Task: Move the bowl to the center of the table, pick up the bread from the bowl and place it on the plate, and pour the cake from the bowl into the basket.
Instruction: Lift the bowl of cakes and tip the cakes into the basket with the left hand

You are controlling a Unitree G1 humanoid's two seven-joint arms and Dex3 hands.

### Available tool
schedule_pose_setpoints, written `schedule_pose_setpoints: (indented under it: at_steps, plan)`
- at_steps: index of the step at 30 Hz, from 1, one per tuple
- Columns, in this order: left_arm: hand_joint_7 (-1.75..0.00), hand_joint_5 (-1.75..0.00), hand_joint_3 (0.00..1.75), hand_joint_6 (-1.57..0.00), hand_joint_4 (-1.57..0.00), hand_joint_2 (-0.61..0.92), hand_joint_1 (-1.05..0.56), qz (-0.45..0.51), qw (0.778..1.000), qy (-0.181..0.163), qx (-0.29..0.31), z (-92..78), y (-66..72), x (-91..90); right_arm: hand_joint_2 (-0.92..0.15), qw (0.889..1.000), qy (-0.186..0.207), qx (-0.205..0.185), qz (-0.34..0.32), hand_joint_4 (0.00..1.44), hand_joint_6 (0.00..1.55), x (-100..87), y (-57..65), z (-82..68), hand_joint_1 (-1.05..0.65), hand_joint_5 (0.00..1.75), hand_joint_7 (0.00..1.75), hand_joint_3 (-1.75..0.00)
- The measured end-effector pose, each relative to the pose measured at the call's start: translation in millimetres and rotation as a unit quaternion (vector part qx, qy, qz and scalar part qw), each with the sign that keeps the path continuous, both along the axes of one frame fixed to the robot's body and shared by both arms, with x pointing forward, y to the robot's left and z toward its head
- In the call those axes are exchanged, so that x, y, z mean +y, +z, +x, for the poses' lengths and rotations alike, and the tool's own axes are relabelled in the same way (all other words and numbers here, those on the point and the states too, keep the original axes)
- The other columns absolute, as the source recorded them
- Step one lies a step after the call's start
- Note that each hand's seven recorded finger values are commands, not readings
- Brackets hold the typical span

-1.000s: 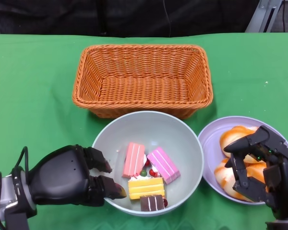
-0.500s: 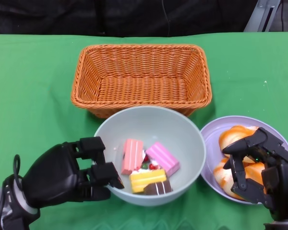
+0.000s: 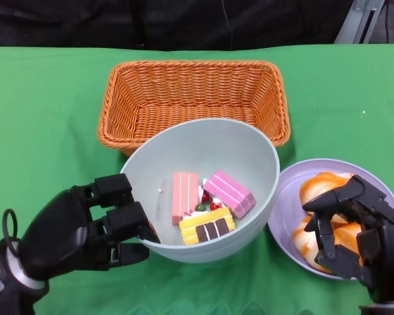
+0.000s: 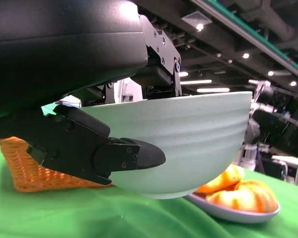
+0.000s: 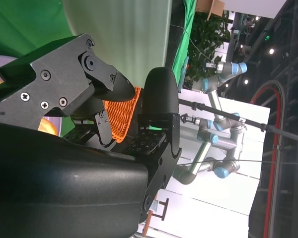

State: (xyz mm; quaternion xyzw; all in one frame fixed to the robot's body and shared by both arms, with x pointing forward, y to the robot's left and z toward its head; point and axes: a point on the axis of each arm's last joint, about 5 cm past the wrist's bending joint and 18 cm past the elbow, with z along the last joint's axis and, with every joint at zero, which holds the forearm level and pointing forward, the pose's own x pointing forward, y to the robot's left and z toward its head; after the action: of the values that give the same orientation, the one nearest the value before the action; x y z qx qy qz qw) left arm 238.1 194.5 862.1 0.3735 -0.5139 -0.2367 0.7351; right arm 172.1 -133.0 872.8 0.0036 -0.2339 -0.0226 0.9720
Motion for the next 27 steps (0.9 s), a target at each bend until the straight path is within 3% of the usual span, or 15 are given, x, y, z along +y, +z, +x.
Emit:
schedule_pose_setpoints:
  at_steps: [3,5,9,15,21,27]
  plan:
    - [-1.49,-1.48,0.66,-0.51,-0.60,0.87,-0.10,-0.025,1.000,-0.003,0.002,0.7,7.3,1.1,-0.58,1.000,0.000,0.001,-0.001,0.76,0.71,-0.3,-0.2,0.3,-0.01,1.55,1.27,-1.05]
    - [-1.45,-1.52,0.57,-0.54,-0.58,0.91,-0.11,-0.037,0.999,-0.010,0.009,0.7,12.7,1.0,-0.58,1.000,0.001,0.002,-0.002,0.76,0.71,-0.5,-0.9,0.8,-0.01,1.55,1.27,-1.04]
    - [-1.38,-1.48,0.49,-0.57,-0.59,0.92,-0.14,-0.054,0.997,-0.035,0.031,1.6,24.0,-0.6,-0.56,1.000,0.005,0.007,-0.003,0.76,0.70,-0.3,-2.4,0.8,-0.01,1.54,1.27,-1.05]
    - [-1.35,-1.41,0.45,-0.59,-0.63,0.92,-0.12,-0.050,0.997,-0.039,0.039,9.4,38.0,-4.7,-0.55,1.000,0.015,0.014,-0.013,0.75,0.69,0.6,-5.4,0.0,-0.03,1.53,1.28,-1.05]
    - [-1.40,-1.56,0.40,-0.59,-0.61,0.92,-0.10,-0.044,0.998,-0.036,0.033,21.4,50.9,-14.3,-0.56,0.999,0.028,0.018,-0.018,0.76,0.69,3.4,-6.5,-1.1,-0.01,1.52,1.28,-1.06]
    - [-1.48,-1.71,0.46,-0.60,-0.55,0.90,-0.08,-0.038,0.998,-0.031,0.042,31.3,57.4,-22.9,-0.55,0.999,0.036,0.028,-0.023,0.77,0.70,6.2,-10.0,-2.2,0.00,1.50,1.27,-1.06]
